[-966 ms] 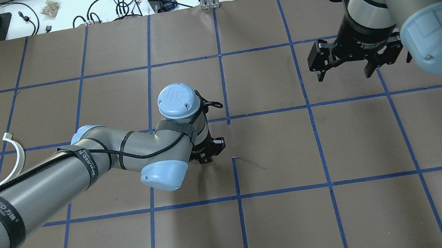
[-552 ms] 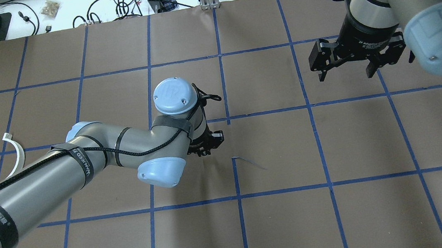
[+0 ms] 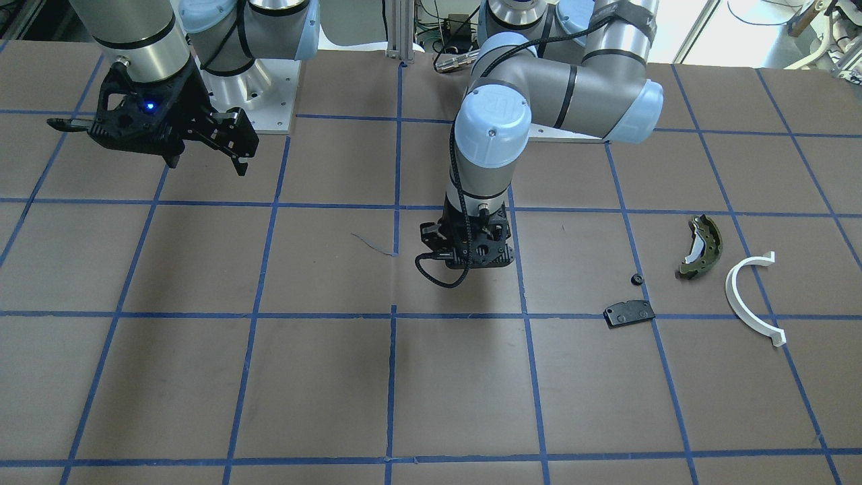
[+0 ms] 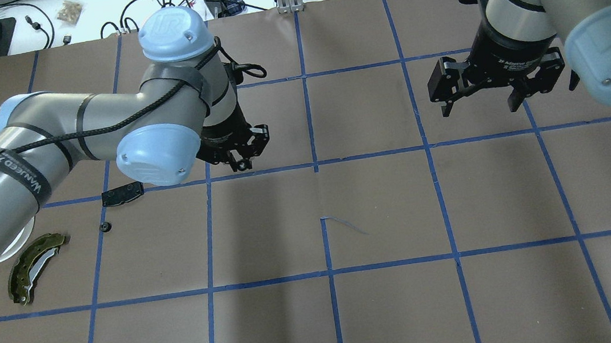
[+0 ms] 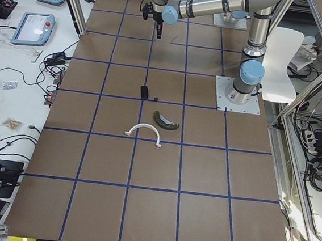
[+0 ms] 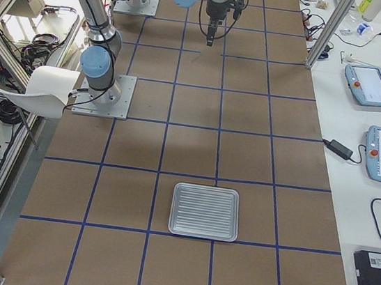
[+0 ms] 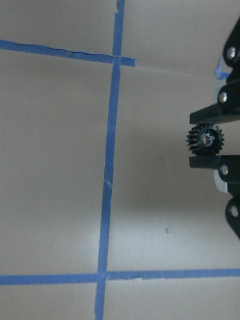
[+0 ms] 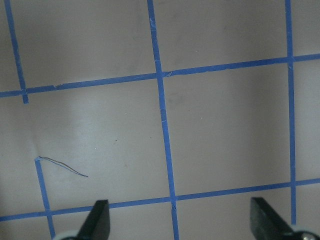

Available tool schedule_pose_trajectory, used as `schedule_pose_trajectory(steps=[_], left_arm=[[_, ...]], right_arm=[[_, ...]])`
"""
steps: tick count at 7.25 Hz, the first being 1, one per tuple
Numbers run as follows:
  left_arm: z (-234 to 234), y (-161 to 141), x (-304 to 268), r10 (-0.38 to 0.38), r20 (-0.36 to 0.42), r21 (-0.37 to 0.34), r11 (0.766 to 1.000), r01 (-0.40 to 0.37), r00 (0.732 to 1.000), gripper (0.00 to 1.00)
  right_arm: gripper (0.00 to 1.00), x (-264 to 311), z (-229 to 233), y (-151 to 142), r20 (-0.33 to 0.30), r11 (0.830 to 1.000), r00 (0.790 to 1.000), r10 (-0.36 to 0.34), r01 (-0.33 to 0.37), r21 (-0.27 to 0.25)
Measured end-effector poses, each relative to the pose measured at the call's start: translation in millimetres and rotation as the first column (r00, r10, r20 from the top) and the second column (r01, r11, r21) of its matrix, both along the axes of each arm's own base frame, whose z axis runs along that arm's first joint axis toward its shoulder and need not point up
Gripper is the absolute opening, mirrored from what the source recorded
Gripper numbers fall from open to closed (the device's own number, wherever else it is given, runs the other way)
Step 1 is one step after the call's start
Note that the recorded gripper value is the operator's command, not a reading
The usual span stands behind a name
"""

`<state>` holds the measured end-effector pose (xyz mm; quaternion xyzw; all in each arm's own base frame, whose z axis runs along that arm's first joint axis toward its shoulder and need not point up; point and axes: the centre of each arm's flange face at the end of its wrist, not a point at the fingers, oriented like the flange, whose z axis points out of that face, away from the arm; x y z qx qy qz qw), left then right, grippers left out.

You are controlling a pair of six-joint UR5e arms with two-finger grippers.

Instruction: Place bearing gear from tray to pile

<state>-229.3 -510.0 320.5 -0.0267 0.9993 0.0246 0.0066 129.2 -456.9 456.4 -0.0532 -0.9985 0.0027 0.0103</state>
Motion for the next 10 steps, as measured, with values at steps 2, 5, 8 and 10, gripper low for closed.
schedule_pose_trajectory(steps=[2,5,8,10], left_arm=[[6,9,80,-0.042,0.030,0.021,0.999,0.041,0.999,0.00],[-7,24,248,-0.167,-0.004,0.062,0.984,0.167,0.986,0.00],[-31,37,349,-0.239,-0.059,0.086,0.966,0.244,0.969,0.00],[-73,35,359,-0.220,-0.070,0.098,0.969,0.226,0.973,0.00]], right_arm=[[1.00,0,0,0,0.001,1.000,1.000,0.000,0.000,0.002],[1.00,2,-3,1,0.008,1.000,1.000,0.003,-0.003,0.008],[1.00,3,-4,1,0.010,1.000,1.000,0.004,-0.004,0.009],[1.00,2,-4,1,0.009,1.000,1.000,0.002,-0.003,0.009]])
